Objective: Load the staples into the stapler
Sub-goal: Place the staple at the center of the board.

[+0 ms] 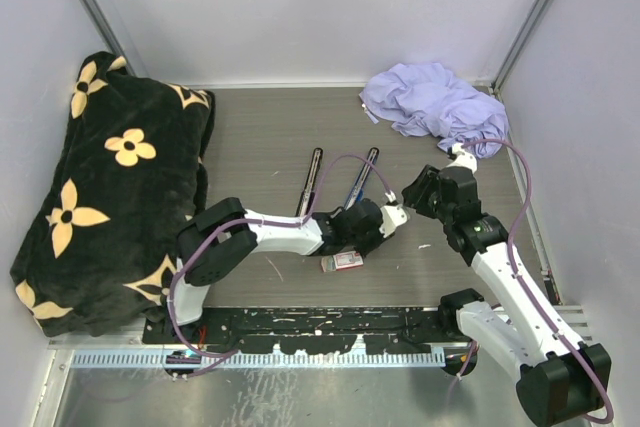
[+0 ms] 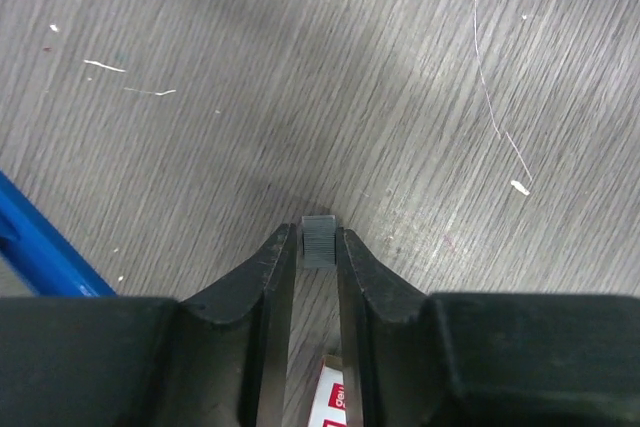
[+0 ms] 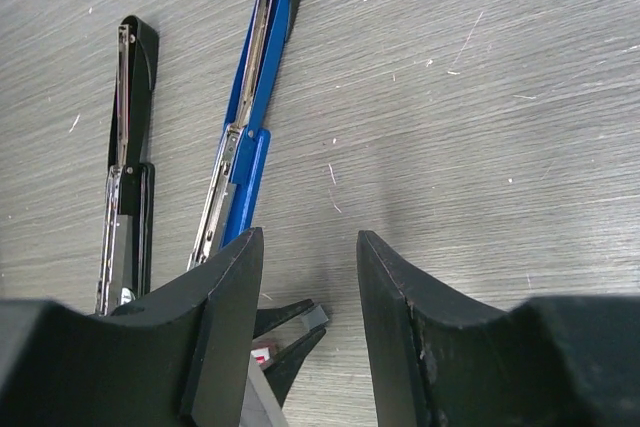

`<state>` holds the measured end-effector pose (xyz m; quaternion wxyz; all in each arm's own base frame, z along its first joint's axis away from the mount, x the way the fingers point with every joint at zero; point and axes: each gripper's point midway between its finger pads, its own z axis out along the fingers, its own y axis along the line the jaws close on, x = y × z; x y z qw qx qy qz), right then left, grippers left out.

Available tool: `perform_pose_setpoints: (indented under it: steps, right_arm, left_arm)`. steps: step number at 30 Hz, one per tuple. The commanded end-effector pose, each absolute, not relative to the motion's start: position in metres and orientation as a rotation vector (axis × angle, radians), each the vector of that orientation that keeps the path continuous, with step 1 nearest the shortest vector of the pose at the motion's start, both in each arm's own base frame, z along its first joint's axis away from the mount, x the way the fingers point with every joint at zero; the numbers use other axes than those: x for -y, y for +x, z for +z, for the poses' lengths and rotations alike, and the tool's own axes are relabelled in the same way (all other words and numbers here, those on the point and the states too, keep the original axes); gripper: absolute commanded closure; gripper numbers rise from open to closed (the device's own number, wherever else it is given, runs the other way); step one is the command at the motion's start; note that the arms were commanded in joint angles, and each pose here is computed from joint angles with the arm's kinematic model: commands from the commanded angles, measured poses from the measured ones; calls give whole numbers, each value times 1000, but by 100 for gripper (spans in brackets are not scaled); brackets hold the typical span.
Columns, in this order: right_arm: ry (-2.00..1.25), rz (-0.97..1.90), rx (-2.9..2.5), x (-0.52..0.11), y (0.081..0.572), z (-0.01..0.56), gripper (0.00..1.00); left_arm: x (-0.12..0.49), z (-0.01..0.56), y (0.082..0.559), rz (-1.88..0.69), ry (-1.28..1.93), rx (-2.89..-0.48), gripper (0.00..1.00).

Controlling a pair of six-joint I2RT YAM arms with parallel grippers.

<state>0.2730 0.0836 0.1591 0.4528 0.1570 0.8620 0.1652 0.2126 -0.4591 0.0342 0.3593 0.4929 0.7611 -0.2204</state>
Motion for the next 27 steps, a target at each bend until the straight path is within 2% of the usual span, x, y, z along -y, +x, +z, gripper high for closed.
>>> perform_pose_setpoints:
  steps: [1, 3, 7, 9, 13, 16, 21, 24, 27]
  right_arm:
    - [378, 417, -2096, -84, 276, 168, 51]
    - [368, 415, -2100, -84, 276, 169, 51]
    - [344, 396, -2128, -84, 274, 171, 51]
    - [307, 391, -2134, -85, 274, 175, 51]
    - [244, 335, -2199, -82, 271, 173, 51]
    - [175, 332, -2257, -85, 268, 167, 50]
    - [-28, 425, -2378, -108, 261, 140, 52]
    - [-92, 467, -2456, -125, 257, 121, 50]
    - [-198, 366, -2497, -142, 252, 105, 47]
  left_arm:
    - [470, 35, 212, -611, 1315, -1886, 72]
    - [468, 34, 212, -617, 1311, -1883, 66]
    - [466, 49, 216, -640, 1262, -1870, 43]
    - [462, 67, 222, -669, 1200, -1857, 37]
    - [443, 122, 231, -748, 1067, -1815, 33]
    - [412, 141, 238, -727, 1003, -1829, 33]
    - [336, 153, 273, -644, 748, -1973, 29]
    - [294, 164, 291, -709, 541, -2078, 28]
    - [259, 182, 301, -793, 319, -2152, 27]
